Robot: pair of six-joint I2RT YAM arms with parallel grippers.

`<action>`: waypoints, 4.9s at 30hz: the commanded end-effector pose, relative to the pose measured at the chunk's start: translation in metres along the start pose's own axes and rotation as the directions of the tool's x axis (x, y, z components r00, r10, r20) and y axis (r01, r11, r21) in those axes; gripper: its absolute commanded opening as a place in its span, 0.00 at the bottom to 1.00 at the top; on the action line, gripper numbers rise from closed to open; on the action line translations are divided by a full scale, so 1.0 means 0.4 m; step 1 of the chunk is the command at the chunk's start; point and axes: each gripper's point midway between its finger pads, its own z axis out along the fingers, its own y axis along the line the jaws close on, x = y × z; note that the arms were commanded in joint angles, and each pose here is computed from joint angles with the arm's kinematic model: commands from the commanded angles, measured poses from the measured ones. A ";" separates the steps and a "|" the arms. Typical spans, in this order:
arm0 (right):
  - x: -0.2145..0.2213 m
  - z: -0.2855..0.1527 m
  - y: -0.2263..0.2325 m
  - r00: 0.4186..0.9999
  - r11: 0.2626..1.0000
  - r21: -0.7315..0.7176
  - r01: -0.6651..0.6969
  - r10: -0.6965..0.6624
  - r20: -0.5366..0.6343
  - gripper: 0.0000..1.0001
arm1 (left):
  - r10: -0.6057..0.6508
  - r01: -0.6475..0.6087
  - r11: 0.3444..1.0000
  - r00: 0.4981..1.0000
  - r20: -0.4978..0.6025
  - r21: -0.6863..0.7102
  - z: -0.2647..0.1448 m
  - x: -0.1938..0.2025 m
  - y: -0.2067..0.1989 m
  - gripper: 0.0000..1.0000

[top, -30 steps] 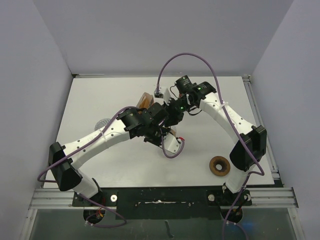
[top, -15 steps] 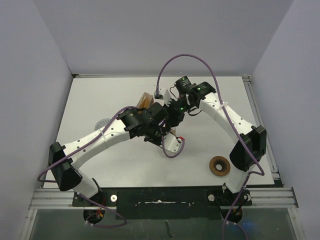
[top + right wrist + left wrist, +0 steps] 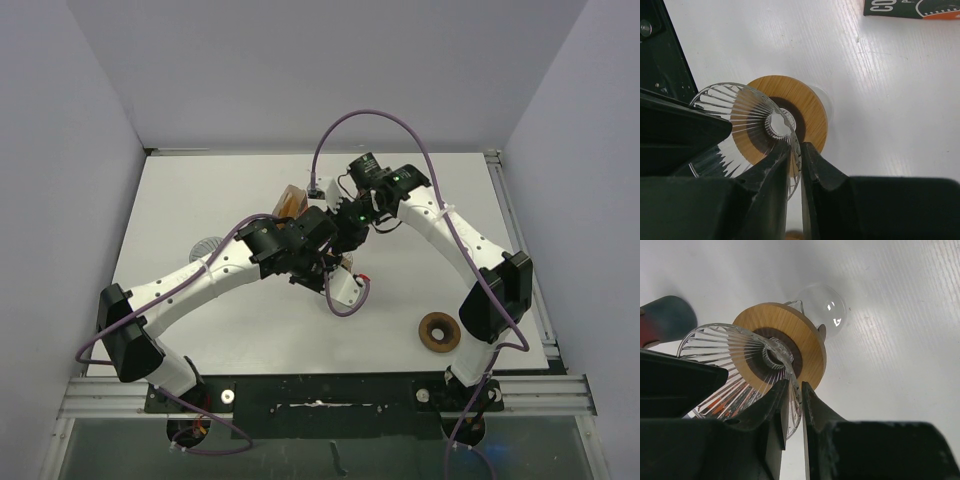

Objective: Place the coffee filter in the dripper
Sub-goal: Place the coffee dripper in the dripper holder.

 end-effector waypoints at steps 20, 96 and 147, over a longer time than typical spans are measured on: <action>-0.006 -0.028 0.001 0.999 0.998 0.059 0.034 -0.035 0.014 0.18 | -0.080 0.082 0.996 0.995 0.051 -0.029 -0.021 -0.018 0.024 0.08; 0.083 0.021 -0.048 0.995 0.990 0.137 0.022 -0.008 -0.101 0.14 | -0.232 0.230 0.973 0.970 0.068 0.037 0.028 0.049 -0.019 0.03; 0.141 0.045 -0.054 0.987 0.990 0.141 0.009 0.014 -0.159 0.14 | -0.268 0.263 0.960 0.963 0.038 0.099 0.070 0.073 -0.053 0.03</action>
